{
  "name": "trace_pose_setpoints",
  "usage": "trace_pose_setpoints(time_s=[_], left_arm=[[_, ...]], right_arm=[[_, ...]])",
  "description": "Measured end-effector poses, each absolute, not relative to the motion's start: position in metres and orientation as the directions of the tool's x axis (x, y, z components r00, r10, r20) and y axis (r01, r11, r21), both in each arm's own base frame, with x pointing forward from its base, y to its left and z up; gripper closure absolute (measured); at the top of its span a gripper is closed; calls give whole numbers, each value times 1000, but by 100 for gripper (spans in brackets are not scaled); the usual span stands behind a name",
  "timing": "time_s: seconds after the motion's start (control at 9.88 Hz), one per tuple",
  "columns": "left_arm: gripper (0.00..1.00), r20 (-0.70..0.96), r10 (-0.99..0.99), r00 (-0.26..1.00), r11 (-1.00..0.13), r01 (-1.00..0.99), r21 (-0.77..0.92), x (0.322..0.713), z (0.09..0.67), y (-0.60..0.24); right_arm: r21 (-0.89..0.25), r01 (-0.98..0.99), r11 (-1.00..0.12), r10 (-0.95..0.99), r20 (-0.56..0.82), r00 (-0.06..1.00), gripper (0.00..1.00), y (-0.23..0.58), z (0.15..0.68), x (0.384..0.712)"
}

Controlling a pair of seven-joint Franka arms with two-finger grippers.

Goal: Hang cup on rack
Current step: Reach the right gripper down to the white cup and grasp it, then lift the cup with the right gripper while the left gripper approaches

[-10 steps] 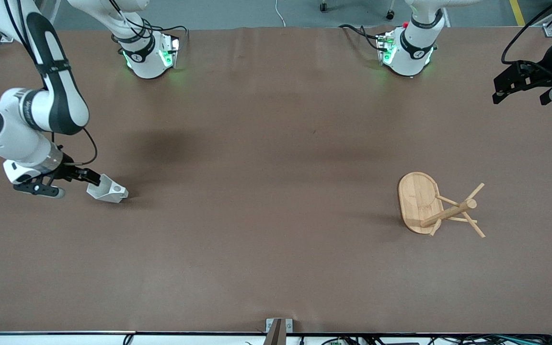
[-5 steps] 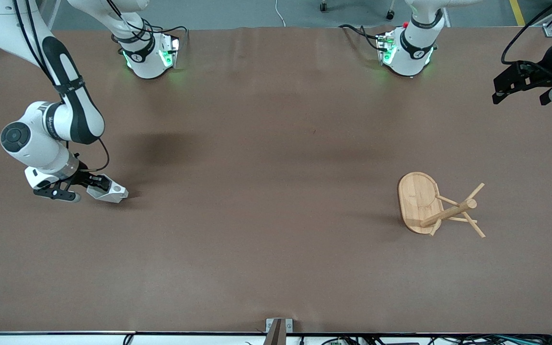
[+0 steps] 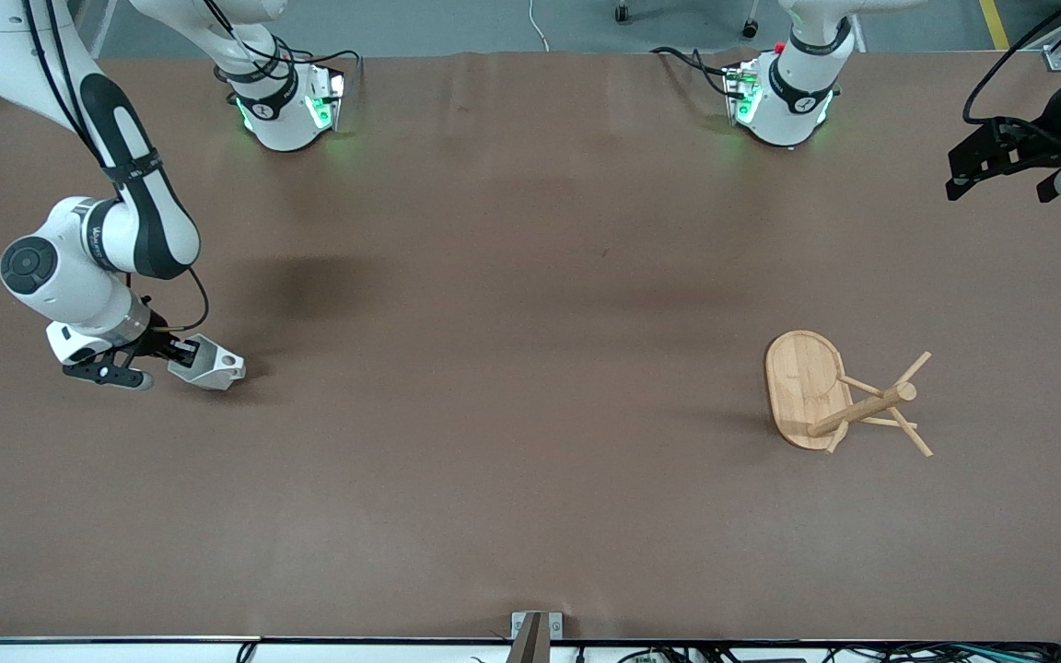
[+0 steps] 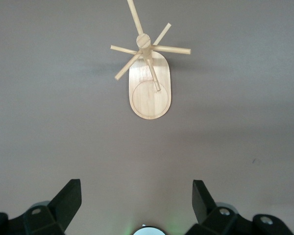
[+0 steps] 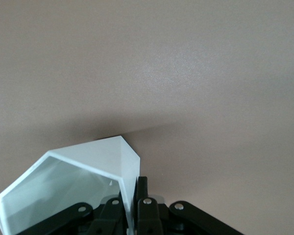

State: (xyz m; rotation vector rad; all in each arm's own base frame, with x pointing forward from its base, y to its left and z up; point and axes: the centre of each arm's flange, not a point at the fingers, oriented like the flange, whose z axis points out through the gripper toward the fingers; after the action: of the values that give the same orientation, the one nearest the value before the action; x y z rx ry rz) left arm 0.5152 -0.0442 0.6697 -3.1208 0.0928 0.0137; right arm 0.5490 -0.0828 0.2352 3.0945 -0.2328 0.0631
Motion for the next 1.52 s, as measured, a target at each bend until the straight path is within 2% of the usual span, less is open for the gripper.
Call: trace_pose_setpoints(time_s=[0.2,0.41,0.51,0.71,1.01,1.22,1.52], left_arm=[[0,-10,-61,998,-998,-61,-19,515,669,-45],[0,-11,-65,998,-998,-65,-19,516,669,-47],[0,-12,-68,998,-997,-68,-19,516,669,-48],[0,-31,-79,996,-997,-79,-19,514,666,-48],[0,-85,-171,982,-984,-166,65,511,655,-65],[0,-97,-291,952,-950,-275,148,503,647,-128],[0,-48,-485,873,-853,-461,244,469,656,-232]], right_arm=[[33,22,-999,22,-10,1000,93,-75,254,566],[13,129,-992,128,-38,991,93,-40,297,597],[-43,152,-987,154,-55,987,93,-5,312,605],[-308,81,-948,116,-97,988,93,71,335,607],[-634,-38,-772,82,-160,984,93,170,356,595],[-800,-130,-585,103,-233,967,93,240,370,578],[-886,-249,-392,164,-334,928,93,300,382,563]])
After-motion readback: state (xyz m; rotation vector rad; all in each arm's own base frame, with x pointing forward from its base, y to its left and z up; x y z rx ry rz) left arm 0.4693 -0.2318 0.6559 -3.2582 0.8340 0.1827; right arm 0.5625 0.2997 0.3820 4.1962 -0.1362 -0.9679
